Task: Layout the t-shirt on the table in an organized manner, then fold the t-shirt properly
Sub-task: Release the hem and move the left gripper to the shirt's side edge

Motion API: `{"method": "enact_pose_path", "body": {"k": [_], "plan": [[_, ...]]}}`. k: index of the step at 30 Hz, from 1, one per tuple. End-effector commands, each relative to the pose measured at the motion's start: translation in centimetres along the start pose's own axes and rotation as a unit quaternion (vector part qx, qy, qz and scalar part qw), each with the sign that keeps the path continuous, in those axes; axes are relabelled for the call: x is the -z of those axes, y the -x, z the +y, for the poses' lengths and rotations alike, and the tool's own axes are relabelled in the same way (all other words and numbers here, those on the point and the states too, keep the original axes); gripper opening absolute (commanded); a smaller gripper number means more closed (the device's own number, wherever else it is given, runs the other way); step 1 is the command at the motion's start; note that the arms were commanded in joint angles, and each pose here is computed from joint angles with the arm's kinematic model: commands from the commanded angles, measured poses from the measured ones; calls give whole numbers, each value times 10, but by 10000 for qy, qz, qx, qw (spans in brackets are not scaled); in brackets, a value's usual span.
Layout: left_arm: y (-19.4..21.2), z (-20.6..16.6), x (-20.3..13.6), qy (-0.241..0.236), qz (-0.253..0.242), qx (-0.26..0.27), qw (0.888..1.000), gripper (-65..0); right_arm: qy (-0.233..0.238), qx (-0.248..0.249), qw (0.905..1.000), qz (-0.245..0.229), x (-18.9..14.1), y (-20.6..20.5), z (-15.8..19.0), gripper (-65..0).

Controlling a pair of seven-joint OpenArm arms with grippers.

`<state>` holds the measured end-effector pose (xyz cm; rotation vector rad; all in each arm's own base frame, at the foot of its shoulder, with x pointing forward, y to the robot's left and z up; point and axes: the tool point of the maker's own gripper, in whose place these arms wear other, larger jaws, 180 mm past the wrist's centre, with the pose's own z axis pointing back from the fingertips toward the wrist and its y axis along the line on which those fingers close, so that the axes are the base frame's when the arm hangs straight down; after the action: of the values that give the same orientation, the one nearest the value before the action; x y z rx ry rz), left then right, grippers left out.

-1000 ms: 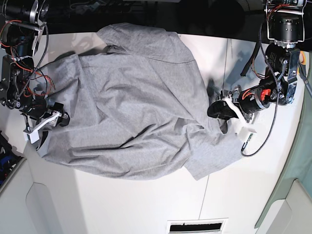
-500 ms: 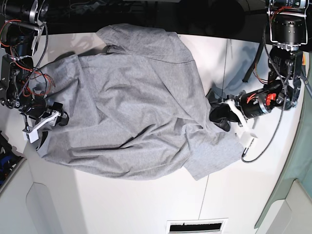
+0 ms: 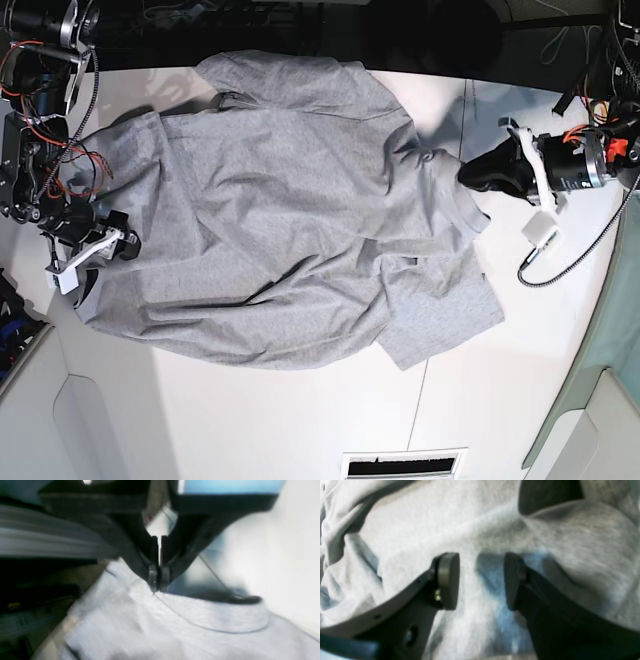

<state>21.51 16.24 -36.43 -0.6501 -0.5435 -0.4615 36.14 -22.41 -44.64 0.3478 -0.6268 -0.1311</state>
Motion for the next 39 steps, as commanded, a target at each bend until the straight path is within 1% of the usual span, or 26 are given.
{"method": "enact_pose_path", "body": {"k": [1, 4, 7, 10, 11, 13, 15, 16, 18, 21, 23, 25, 27, 29, 33, 37, 39], "plan": [[0, -8, -6, 117, -31, 75, 9999, -650, -28, -66, 9994, -344, -6, -26, 1, -366], [24, -17, -7, 190, 233, -52, 9995, -650, -30, -64, 9993, -380, -6, -28, 1, -366], [45, -17, -7, 97, 507, -94, 9986, -650, -30, -64, 9992, -381, -6, -28, 1, -366], [54, -11, -8, -68, 706, 2, 9975, -650, -32, -62, 9992, -386, -7, -28, 1, -366], [55, -10, -9, -112, 736, 31, 9972, -624, -40, -53, 9992, -383, -7, -28, 1, -366], [50, -5, -12, -189, 675, 48, 9975, -522, -127, 21, 9994, -329, -8, -28, 3, -366], [36, 6, -19, -376, 402, 66, 9985, -442, -271, 97, 9990, -334, -13, -31, 7, -366], [24, 13, -25, -507, 193, 89, 9985, -421, -317, 84, 9988, -358, -16, -35, 10, -366], [-1, 30, -41, -819, -242, 168, 9962, -418, -354, -66, 9985, -422, -25, -46, 14, -366], [-44, 49, -64, -1197, -948, 365, 9876, -418, -262, -365, 9984, -357, -40, -56, 14, -366], [-63, 59, -70, -1425, -1148, 589, 9813, -418, -222, -427, 9984, -293, -48, -55, 10, -366], [-73, 72, -71, -1642, -1209, 691, 9765, -418, -190, -371, 9989, -208, -53, -46, 6, -366], [-77, 89, -68, -1851, -1278, 558, 9728, -418, -67, -354, 9993, -109, -57, -31, -3, -366], [-75, 107, -60, -1958, -1265, 384, 9717, -418, 69, -225, 9997, -4, -62, -11, -16, -366], [-75, 135, -36, -1967, -1197, -88, 9731, -418, 310, 293, 9991, -80, -80, 17, -48, -366], [-77, 149, -10, -1950, -1074, -257, 9746, -417, 562, 793, 9950, -214, -102, 38, -78, -366], [-75, 158, 2, -2033, -1010, -436, 9729, -417, 666, 972, 9927, -255, -111, 47, -90, -366]]}}
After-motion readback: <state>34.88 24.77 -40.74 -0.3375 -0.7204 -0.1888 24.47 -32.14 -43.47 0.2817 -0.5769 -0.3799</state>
